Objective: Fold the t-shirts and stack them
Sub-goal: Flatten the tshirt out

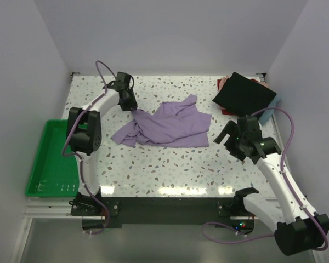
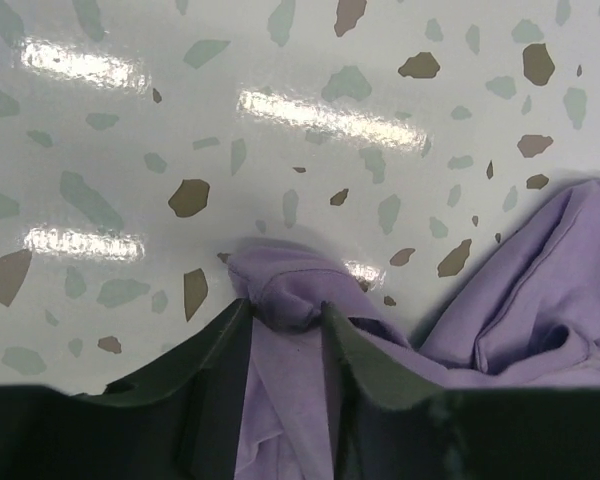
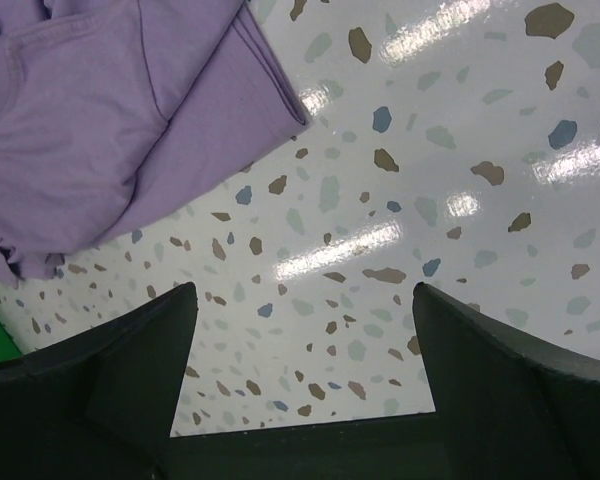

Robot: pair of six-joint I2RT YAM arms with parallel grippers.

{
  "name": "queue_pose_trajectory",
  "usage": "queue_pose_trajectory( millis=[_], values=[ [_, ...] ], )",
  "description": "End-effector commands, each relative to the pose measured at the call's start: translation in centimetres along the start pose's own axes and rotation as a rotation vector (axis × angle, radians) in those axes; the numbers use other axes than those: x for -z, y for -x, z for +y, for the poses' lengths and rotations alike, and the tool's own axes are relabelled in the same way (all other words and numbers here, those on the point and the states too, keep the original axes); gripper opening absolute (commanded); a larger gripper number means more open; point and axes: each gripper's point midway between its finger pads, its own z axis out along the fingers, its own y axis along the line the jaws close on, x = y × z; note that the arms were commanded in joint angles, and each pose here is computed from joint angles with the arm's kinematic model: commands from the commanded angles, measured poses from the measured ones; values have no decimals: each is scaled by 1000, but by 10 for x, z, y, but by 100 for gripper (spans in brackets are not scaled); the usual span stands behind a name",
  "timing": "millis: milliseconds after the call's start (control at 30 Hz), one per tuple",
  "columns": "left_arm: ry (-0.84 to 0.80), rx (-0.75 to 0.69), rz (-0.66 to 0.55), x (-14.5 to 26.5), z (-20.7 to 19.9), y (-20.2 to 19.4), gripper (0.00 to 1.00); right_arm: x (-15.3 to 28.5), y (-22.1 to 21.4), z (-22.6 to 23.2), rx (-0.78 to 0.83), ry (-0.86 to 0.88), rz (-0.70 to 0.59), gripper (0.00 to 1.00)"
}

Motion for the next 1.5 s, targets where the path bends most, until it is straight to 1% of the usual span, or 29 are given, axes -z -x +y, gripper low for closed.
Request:
queue_pose_trajectory(
  millis=[0,33,67,133,167,200,267,367,400,467,500,533,567,600,667,700,733,767,800,833,900,967,1033,1067,1167,1233,1300,1467],
  values=[
    [-40,-15,-24,-5,-12,11,35,8,1,-4,-21,-15,-15,91],
    [-44,-17,-25,-6,-13,11,31,9,1,-5,-21,-17,-16,91],
    [-46,-17,-26,-6,-14,12,23,9,0,-6,-18,-18,-14,91],
    [-46,-17,-26,-6,-14,12,13,9,0,-6,-16,-18,-14,91],
    [-44,-17,-23,-6,-14,12,3,8,0,-6,-16,-20,-14,91],
    [-48,-15,-30,-2,-15,14,0,8,0,-5,-13,-19,-11,91],
    [-75,-7,-32,8,-21,18,0,6,2,-5,-2,-22,-16,90],
    [-122,20,-107,42,-29,41,0,-2,5,-8,25,-46,-21,89],
    [-142,42,-152,65,-27,55,0,-8,4,-9,42,-61,-8,88],
    [-176,105,-194,93,-22,69,0,-13,9,-1,52,-49,-8,88],
    [-188,155,-246,120,-4,81,0,-20,8,0,63,-60,13,87],
    [-208,199,-288,136,4,90,0,-23,11,7,61,-43,8,87],
    [-255,215,-353,172,9,98,0,-27,12,12,66,-31,15,86],
    [-225,257,-360,173,36,95,0,-30,13,16,70,-24,16,86],
    [-217,261,-408,199,57,92,0,-42,18,27,79,-9,20,85],
    [-185,270,-379,192,73,77,0,-46,19,32,91,-1,26,85],
    [-160,258,-344,188,79,61,0,-57,19,33,99,-16,45,85],
    [-153,254,-333,191,83,50,0,-58,25,43,108,0,42,84],
    [-132,263,-265,174,91,23,0,-64,27,46,122,-2,49,84],
    [-130,271,-239,170,94,10,0,-68,29,53,130,10,52,83],
    [-131,280,-199,162,99,-18,0,-80,33,65,149,13,73,83],
    [-133,283,-190,162,101,-31,0,-93,40,76,163,14,80,82],
    [-114,279,-189,163,105,-34,0,-99,51,92,165,41,68,81],
    [-109,275,-195,165,106,-33,0,-111,49,92,169,24,87,80],
    [-99,271,-197,168,108,-34,0,-122,52,106,189,34,90,78],
    [-100,273,-195,168,108,-36,0,-136,44,107,208,14,121,76],
    [-100,272,-191,169,108,-38,0,-149,33,102,221,-17,160,73],
    [-99,270,-196,172,108,-37,0,-162,5,98,254,-45,219,68]
  ],
)
